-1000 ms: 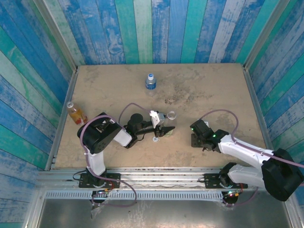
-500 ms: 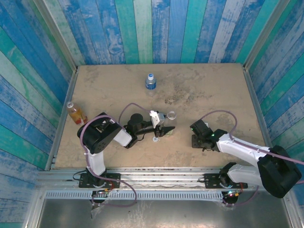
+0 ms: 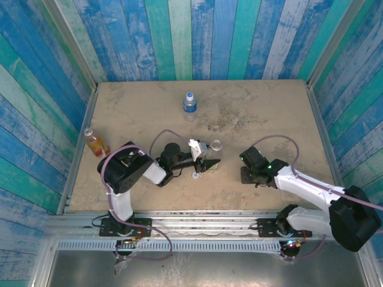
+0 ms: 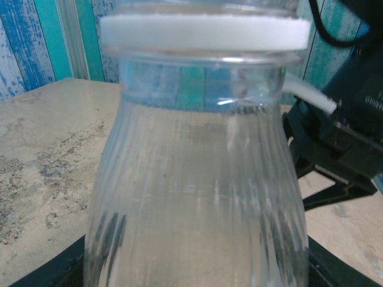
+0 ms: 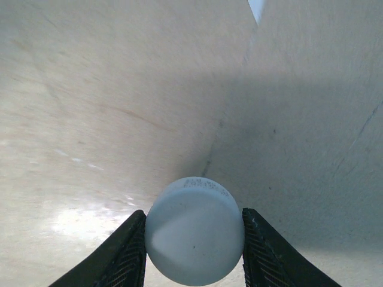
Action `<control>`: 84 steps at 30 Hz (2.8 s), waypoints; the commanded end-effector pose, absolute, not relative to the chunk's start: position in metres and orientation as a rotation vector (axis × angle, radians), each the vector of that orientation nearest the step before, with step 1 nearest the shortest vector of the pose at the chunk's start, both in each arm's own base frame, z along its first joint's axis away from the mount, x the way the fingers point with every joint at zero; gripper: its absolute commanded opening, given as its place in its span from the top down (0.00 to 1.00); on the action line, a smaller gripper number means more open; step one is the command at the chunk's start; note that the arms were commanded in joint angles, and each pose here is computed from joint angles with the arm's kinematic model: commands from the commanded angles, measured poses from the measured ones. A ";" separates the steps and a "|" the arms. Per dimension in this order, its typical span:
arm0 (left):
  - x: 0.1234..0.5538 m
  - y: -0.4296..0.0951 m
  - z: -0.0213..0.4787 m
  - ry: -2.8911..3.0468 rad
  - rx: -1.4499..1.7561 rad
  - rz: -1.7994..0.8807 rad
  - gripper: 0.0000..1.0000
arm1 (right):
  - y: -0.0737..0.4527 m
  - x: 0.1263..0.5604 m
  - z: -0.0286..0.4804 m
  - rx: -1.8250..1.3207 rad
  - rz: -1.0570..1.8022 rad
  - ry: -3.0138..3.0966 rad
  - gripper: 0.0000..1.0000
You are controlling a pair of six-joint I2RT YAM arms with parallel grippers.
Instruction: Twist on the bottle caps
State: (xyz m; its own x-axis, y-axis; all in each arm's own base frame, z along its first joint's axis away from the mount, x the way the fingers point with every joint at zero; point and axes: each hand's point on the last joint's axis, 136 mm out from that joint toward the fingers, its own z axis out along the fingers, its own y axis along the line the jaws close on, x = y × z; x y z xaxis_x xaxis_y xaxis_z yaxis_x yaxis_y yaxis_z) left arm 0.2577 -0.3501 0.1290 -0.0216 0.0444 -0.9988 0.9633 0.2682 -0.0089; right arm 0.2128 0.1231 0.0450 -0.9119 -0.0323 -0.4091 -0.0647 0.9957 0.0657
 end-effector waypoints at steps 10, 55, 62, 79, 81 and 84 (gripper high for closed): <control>0.256 -0.350 0.111 1.409 1.051 -0.998 0.38 | 0.179 0.234 0.166 -0.377 0.267 2.584 0.59; 0.253 -0.350 0.101 1.415 1.106 -0.976 0.40 | 0.259 0.247 0.196 -0.766 0.323 2.686 0.57; 0.253 -0.350 0.100 1.419 1.107 -0.974 0.40 | 0.258 0.250 0.199 -0.762 0.294 2.676 0.57; 0.253 -0.350 0.098 1.424 1.109 -0.979 0.40 | 0.261 0.258 0.245 -0.678 0.387 2.458 0.37; 0.253 -0.351 0.098 1.421 1.108 -0.979 0.40 | 0.257 0.259 0.242 -0.661 0.379 2.457 0.42; 0.253 -0.351 0.098 1.422 1.109 -0.981 0.40 | 0.250 0.259 0.232 -0.639 0.360 2.488 0.47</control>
